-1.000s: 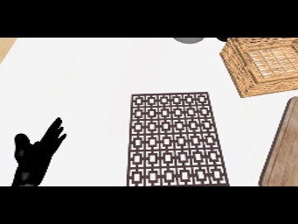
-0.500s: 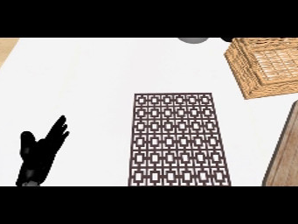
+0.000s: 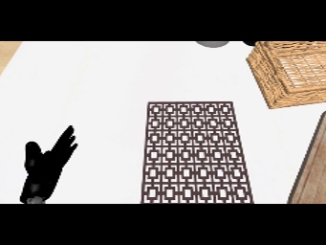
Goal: Pick the bell pepper from the placemat and place it in the basket
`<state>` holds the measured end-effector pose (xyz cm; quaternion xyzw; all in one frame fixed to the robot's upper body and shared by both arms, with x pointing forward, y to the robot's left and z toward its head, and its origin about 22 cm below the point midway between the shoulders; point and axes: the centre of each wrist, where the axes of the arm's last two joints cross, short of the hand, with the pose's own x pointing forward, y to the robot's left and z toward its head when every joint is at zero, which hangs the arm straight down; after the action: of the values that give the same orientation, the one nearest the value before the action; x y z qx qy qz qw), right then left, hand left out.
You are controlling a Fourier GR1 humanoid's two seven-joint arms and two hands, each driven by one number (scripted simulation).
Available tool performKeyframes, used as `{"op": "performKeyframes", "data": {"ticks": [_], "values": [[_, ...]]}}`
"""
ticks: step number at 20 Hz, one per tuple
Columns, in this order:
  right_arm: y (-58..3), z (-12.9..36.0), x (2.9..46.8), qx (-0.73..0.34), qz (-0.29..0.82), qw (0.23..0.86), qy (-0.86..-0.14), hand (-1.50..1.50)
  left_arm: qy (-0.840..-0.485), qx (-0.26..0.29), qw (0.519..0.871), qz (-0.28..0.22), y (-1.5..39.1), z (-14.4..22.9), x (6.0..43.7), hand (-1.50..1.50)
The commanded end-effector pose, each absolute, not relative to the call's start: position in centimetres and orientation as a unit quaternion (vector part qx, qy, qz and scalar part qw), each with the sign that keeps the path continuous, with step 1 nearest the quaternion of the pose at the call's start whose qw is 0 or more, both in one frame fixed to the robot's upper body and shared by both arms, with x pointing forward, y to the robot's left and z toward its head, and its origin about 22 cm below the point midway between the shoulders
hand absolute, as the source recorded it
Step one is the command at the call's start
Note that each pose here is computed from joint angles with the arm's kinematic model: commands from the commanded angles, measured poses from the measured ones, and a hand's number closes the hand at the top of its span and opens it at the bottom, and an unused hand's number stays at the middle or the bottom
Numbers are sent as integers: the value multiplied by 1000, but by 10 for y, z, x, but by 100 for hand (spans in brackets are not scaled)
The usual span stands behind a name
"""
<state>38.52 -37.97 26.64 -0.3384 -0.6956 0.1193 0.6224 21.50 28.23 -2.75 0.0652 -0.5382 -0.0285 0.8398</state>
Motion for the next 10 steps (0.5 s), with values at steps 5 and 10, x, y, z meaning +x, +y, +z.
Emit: {"op": "performKeyframes", "data": {"ticks": [5,10], "values": [[-412,225,403,-275,61,657,-699,150,-494,71,866,-23,301,-48,209,0],[-428,190,403,-279,54,654,-701,150,-485,72,871,-27,293,-51,202,0]]}}
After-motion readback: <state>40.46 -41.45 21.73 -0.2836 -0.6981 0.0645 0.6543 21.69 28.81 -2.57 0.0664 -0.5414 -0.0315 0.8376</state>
